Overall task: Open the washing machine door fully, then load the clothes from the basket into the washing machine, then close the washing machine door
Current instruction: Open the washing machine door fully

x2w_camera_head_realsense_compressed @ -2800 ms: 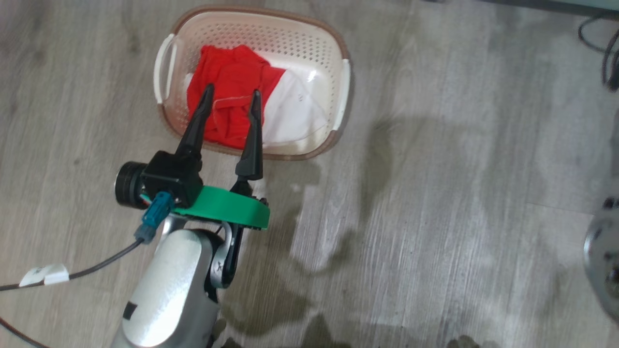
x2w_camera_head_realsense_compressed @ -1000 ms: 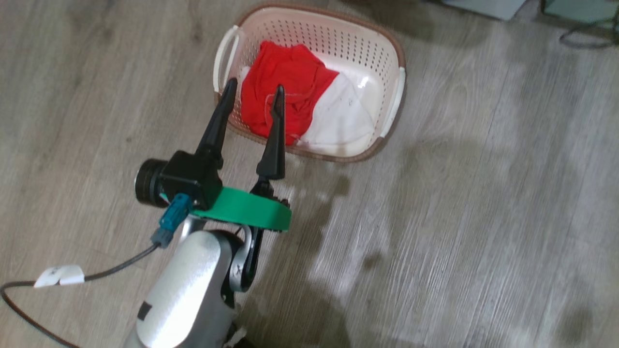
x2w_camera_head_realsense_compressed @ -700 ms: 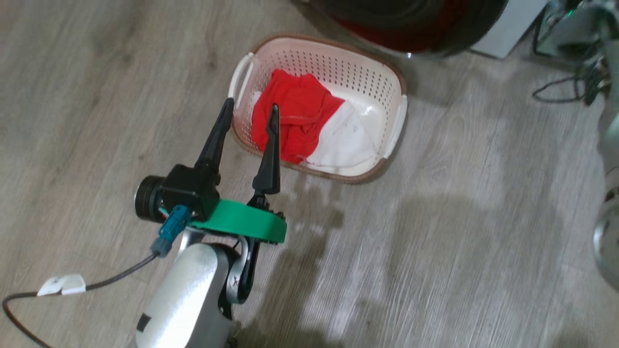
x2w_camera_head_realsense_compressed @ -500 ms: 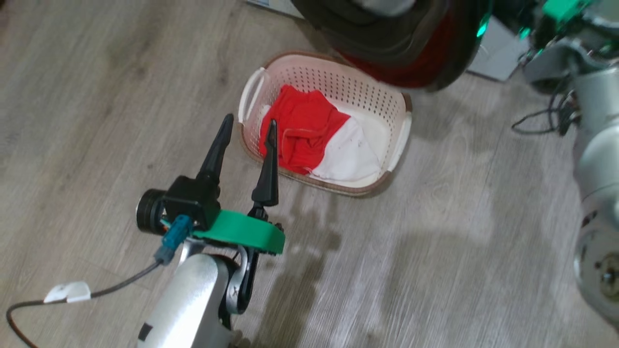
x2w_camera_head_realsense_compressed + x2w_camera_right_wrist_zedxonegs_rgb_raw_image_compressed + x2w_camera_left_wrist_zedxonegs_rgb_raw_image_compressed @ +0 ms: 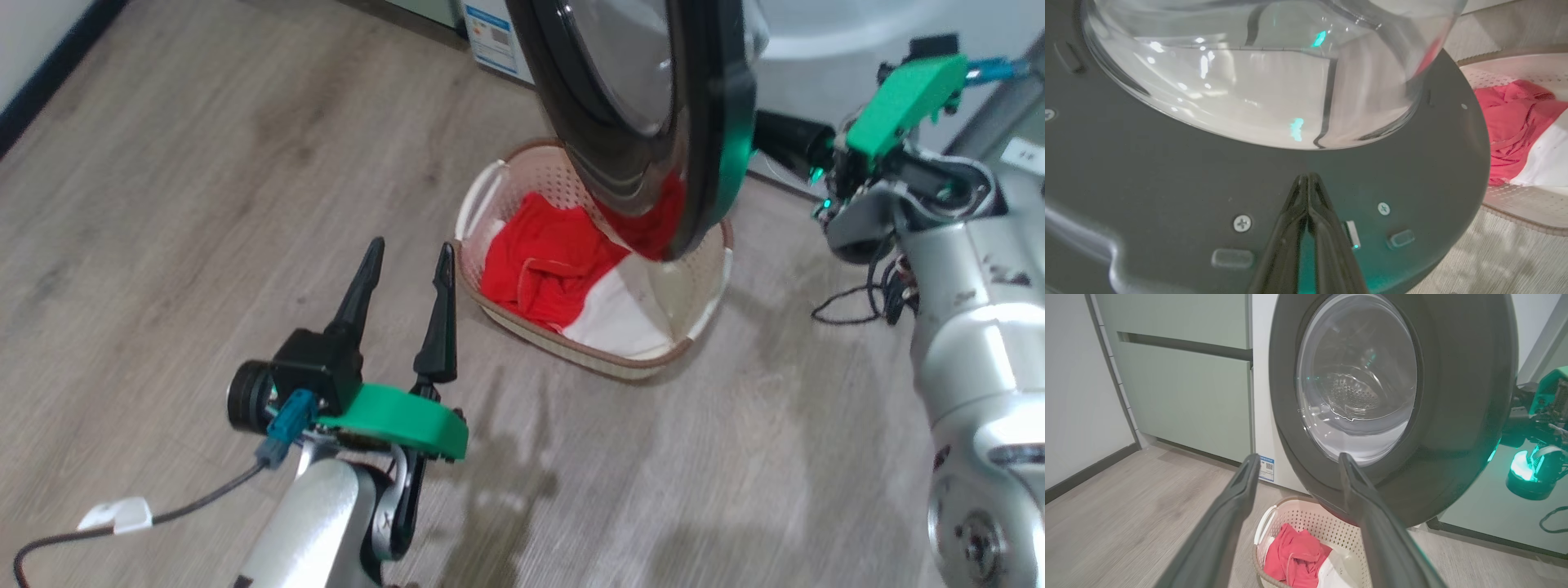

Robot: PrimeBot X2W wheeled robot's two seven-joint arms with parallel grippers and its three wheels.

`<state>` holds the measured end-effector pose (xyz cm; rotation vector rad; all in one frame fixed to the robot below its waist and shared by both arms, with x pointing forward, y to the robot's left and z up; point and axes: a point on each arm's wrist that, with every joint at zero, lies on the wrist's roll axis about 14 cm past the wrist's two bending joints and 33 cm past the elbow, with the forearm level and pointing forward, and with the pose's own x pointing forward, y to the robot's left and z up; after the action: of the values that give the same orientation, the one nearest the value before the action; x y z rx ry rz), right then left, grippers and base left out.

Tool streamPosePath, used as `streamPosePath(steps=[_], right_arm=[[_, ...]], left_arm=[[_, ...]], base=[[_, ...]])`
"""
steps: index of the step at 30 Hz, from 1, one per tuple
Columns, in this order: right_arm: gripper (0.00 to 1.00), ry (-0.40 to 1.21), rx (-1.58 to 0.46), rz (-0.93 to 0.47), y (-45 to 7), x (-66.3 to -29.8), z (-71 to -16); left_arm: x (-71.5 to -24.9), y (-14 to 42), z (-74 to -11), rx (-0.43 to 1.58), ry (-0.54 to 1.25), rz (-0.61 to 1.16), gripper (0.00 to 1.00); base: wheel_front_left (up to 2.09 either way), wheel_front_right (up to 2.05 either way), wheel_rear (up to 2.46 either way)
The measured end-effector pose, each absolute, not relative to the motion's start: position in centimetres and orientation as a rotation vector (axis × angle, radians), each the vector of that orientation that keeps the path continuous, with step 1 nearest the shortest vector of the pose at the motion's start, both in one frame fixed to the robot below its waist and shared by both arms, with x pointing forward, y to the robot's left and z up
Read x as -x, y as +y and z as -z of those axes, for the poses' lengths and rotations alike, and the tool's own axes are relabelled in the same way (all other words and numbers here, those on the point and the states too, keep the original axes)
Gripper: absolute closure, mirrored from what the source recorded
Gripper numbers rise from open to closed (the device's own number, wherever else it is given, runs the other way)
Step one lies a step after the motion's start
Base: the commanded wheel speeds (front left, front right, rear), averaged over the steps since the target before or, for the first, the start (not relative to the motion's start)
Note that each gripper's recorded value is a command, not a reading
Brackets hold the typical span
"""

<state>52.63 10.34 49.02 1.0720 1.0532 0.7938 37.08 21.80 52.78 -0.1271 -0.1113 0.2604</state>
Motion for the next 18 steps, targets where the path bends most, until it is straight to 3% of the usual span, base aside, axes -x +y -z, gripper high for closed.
streamPosePath(steps=[18], right_arm=[[1.00, 1.233, -1.051, -1.093, 19.3, -42.6, -50.9]], left_arm=[[-31.5, 26.1, -53.4, 0.116, -0.132, -0.425, 0.00]], base=[[0.00, 0.00, 0.00]])
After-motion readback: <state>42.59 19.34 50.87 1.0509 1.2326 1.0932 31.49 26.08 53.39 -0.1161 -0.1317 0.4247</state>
